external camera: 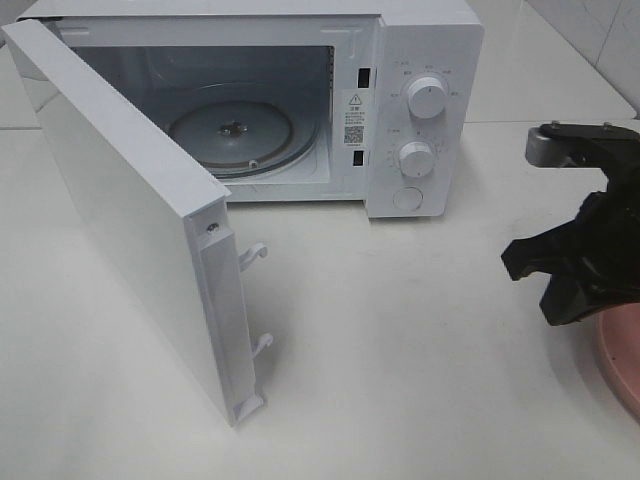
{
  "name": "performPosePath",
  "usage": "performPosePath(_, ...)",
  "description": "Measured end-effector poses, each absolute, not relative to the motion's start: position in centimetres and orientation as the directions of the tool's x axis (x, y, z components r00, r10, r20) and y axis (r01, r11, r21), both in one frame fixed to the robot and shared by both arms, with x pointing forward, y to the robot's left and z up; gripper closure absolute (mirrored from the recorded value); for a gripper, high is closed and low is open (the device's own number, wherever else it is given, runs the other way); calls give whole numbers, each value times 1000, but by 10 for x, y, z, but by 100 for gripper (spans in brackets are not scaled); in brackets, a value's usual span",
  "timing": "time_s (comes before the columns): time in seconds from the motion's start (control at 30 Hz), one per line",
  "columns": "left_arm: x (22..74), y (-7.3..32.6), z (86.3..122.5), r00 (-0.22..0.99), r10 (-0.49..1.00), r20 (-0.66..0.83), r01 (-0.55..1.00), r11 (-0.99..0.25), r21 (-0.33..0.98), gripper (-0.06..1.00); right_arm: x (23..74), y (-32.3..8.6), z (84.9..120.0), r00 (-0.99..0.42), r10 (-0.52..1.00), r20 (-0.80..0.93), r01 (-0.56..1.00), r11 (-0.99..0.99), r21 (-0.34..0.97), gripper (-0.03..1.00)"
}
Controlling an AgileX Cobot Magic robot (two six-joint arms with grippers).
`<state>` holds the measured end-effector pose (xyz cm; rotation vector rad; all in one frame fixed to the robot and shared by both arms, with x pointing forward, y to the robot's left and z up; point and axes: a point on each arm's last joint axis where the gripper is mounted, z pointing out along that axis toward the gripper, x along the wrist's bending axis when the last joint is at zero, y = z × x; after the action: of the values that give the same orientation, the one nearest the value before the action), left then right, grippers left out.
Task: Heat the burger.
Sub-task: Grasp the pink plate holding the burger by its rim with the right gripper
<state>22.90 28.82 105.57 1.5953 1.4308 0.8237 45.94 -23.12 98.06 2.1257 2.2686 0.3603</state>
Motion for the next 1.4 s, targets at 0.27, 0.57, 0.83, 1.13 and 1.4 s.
performPosePath(0.27, 229, 288, 1056, 140, 989, -52, 452, -17, 892, -4, 463, -257, 980, -16, 998, 68, 986, 4, 168, 51)
performPosePath(0.57, 229, 288, 1056, 140, 989, -52, 452, -17, 892, -4, 465, -268, 980, -35, 999, -37, 982, 41, 184, -1)
performPosePath(0.83, 229, 288, 1056, 140, 989, -52, 452, -17, 892, -4, 469, -271, 974, -6, 998, -65, 983, 18, 181, -2)
performPosePath(1.13, 229, 288, 1056, 140, 989, -52, 452, -17, 892, -4, 481, -281, 943, 34, 996, -78, 996, -27, 80, 0)
performPosePath(1.4, 229, 288, 1056, 140, 989, -52, 452, -17, 892, -4, 490, -283, 921, 37, 996, -76, 998, -33, 55, 3)
